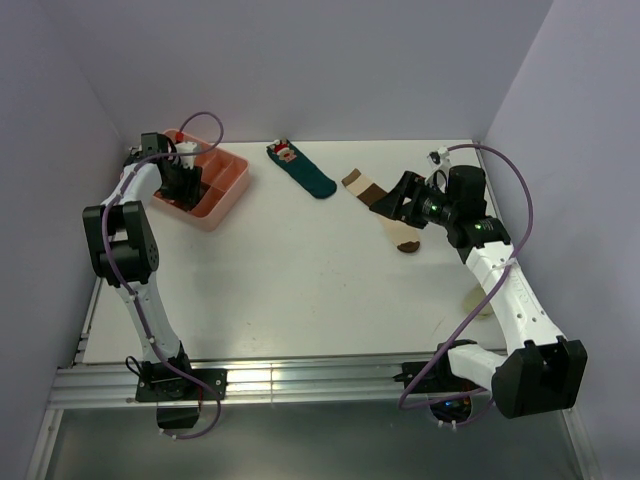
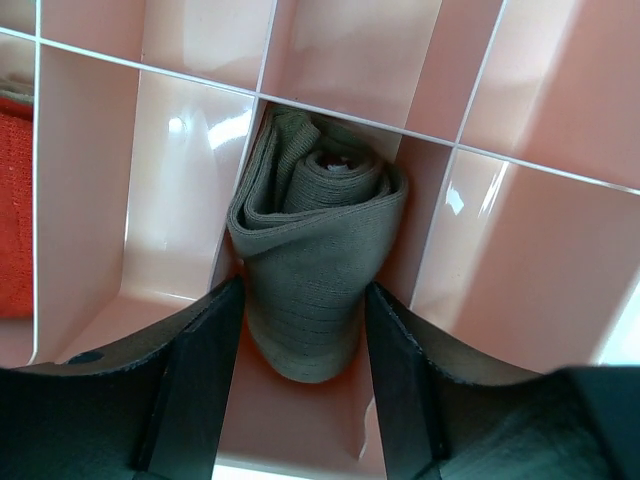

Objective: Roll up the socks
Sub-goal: Place the sock in the storage box.

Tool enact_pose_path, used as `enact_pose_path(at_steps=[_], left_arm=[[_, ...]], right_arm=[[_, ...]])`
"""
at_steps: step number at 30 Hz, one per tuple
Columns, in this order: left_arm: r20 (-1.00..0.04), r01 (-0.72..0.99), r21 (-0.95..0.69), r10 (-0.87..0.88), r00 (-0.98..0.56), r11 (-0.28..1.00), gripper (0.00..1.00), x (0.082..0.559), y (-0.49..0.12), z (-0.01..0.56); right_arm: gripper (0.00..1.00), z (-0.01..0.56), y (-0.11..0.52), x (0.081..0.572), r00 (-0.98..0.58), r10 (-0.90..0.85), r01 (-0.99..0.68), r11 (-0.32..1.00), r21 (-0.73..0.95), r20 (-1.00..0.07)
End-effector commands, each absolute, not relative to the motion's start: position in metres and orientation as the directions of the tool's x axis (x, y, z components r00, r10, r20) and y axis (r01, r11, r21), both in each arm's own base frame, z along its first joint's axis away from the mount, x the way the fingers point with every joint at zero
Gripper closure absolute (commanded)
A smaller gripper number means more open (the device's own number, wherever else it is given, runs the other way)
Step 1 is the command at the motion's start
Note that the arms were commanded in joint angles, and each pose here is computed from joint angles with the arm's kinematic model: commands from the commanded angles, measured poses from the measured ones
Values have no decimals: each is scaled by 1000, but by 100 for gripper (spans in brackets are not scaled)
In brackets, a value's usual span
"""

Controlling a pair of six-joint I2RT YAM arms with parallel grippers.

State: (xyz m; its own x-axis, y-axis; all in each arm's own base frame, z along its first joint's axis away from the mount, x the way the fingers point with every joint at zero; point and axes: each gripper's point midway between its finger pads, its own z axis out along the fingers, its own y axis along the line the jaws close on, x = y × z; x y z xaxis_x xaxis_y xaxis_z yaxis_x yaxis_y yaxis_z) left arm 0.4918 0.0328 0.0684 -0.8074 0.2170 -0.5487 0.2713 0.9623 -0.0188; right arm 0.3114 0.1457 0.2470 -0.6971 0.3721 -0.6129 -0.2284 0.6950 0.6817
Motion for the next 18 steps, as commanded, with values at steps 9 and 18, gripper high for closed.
enact_pose_path(at_steps=[9,18], left_arm=[[-666,246,-2,182,-724,969,40,501,26,138],[-766,258,-66,116,-632,964,41,520,10,160]], right_arm=[[23,262,147,310,-663,371,-288,675,679,-650],[23,261,147,306,-659,378,-290,670,683,-651]])
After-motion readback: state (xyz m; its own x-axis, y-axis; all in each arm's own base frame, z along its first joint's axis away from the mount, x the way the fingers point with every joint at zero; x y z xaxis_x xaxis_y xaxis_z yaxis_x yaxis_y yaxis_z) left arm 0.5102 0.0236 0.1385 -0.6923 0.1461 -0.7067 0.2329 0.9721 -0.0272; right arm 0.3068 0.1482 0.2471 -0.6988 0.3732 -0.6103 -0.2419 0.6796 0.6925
